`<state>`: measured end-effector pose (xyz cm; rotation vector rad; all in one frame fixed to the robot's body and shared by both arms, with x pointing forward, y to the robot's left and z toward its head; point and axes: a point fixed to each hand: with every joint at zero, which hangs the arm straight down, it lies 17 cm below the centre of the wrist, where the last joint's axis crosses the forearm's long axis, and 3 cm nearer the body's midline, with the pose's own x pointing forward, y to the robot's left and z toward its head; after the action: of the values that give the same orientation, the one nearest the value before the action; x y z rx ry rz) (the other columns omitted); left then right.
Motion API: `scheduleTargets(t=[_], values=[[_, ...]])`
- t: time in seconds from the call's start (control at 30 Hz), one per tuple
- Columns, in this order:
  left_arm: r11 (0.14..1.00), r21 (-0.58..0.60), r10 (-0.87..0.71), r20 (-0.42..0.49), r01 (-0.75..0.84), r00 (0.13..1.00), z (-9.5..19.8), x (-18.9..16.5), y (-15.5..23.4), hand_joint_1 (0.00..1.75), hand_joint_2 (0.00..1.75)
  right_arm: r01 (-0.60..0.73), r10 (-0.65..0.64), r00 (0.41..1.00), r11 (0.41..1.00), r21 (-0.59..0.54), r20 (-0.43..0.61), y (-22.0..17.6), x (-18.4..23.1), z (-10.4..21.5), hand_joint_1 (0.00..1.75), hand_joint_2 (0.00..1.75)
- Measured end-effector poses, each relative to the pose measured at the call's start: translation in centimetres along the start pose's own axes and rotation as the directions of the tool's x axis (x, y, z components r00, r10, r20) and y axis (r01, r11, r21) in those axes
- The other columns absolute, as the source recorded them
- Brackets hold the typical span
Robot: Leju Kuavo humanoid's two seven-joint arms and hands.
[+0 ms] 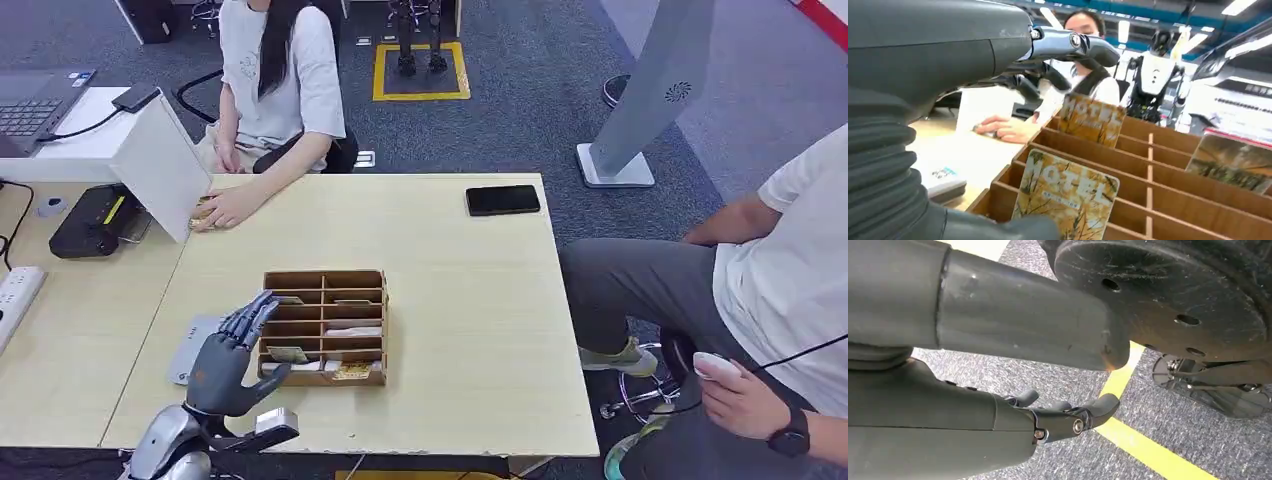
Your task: Pass the card to the sensor for recognition and then transmit it.
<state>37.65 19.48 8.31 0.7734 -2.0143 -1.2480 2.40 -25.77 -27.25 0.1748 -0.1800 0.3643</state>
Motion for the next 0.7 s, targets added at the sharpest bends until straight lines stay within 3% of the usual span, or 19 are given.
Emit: scheduleTargets(t=[0.1, 0.33, 0.7], values=[[0.999, 0.025, 0.02, 0.035, -0.021, 0.999, -0.2, 1.0, 0.4, 0.0, 1.75, 0.0, 0.0, 1.0, 1.0, 0.0, 0.003, 0.0, -0.1, 0.0, 0.0, 0.0], [0.979, 0.175, 0.11, -0.034, -0.102, 0.993, -1.6, 0.8, 3.3, 0.0, 1.75, 0.001, -0.001, 1.0, 1.0, -0.005, 0.004, 0.2, -0.6, 0.1, 0.0, 0.0], [0.974, 0.205, 0.107, -0.049, -0.095, 0.993, -1.8, 0.5, 4.2, 0.0, 1.75, 0.002, -0.002, 1.0, 1.0, -0.004, 0.001, 0.2, -0.8, 0.1, 0.0, 0.0]])
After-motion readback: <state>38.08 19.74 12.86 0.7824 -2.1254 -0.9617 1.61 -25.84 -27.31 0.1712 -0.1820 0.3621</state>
